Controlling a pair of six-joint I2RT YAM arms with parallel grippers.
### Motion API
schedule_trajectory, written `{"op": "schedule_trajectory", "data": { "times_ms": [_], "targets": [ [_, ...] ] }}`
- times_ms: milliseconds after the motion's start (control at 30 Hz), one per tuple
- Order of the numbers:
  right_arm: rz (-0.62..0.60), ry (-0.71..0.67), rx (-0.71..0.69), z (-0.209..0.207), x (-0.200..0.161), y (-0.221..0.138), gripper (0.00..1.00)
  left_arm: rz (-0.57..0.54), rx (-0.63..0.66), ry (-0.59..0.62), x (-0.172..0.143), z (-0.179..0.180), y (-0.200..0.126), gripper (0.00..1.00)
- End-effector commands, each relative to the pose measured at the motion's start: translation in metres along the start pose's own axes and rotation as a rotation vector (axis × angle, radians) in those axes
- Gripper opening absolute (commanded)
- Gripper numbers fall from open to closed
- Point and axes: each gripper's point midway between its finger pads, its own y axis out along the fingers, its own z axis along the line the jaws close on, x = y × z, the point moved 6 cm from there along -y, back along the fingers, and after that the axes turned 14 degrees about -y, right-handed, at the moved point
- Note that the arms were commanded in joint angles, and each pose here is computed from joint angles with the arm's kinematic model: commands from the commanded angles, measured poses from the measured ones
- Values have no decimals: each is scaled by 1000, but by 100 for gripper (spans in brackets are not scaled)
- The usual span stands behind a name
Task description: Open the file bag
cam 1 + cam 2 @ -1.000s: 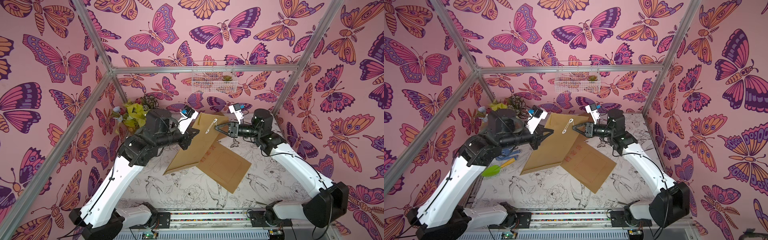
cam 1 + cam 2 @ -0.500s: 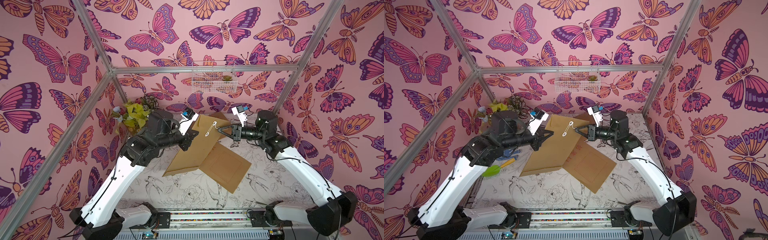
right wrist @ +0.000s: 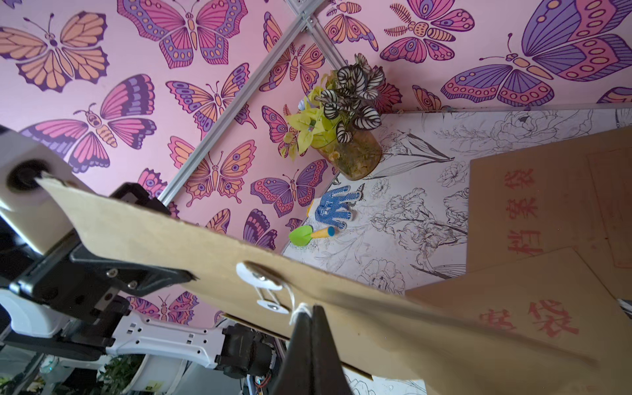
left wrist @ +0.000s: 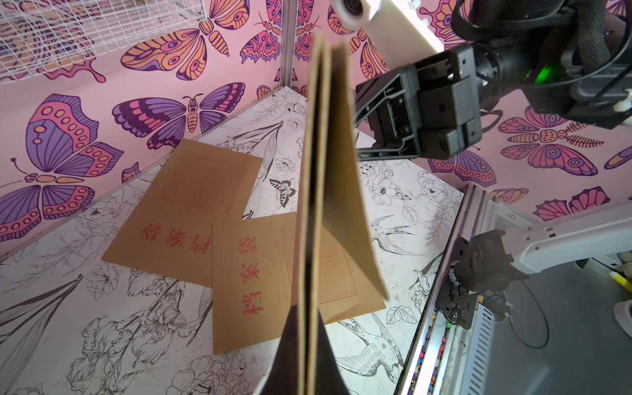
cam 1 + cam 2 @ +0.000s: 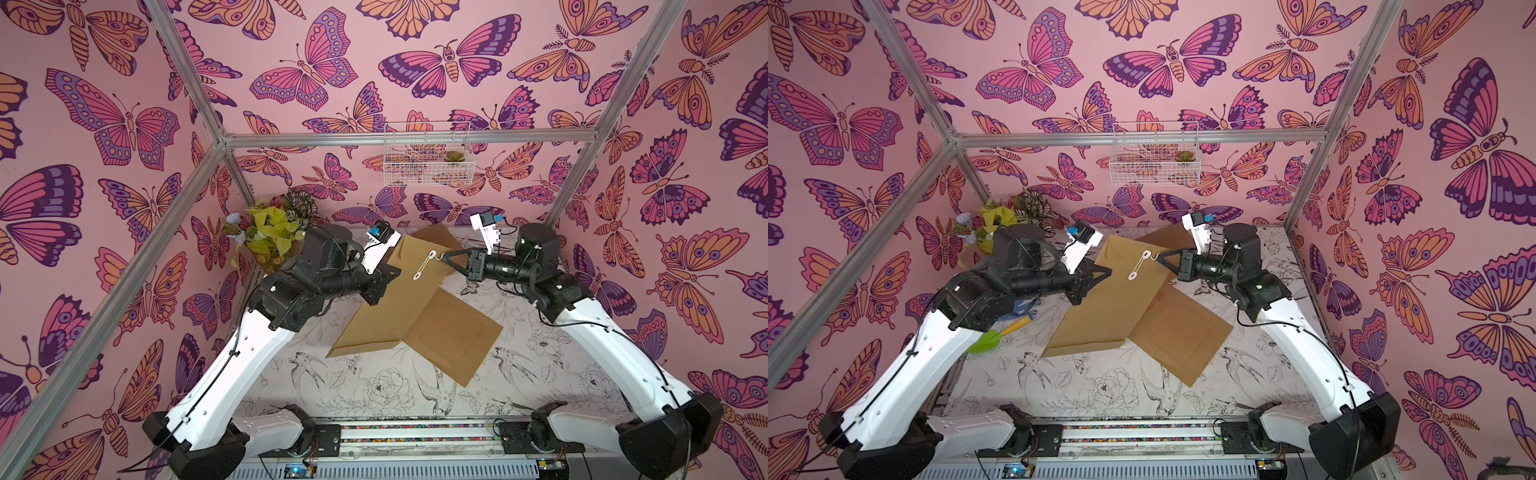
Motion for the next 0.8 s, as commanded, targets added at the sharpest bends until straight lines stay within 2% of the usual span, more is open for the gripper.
{"op": "schedule_trajectory", "data": {
  "times_ms": [0, 133, 500, 567, 767],
  "targets": [
    [-38, 12, -42, 0, -1, -5, 0, 5, -8, -19, -4, 2, 7, 0],
    [-40, -3, -95, -1, -2, -11, 0, 11, -9, -32, -7, 4, 12, 0],
    [-70, -53, -81, 8, 6, -17, 0, 43, -59, -34, -9, 3, 26, 0],
    [-80, -53, -94, 8, 9, -18, 0, 76, -63, -46, -12, 6, 37, 0],
    [-98, -67, -124, 4, 13, -18, 0, 89, -74, -37, -13, 7, 42, 0]
  ]
}}
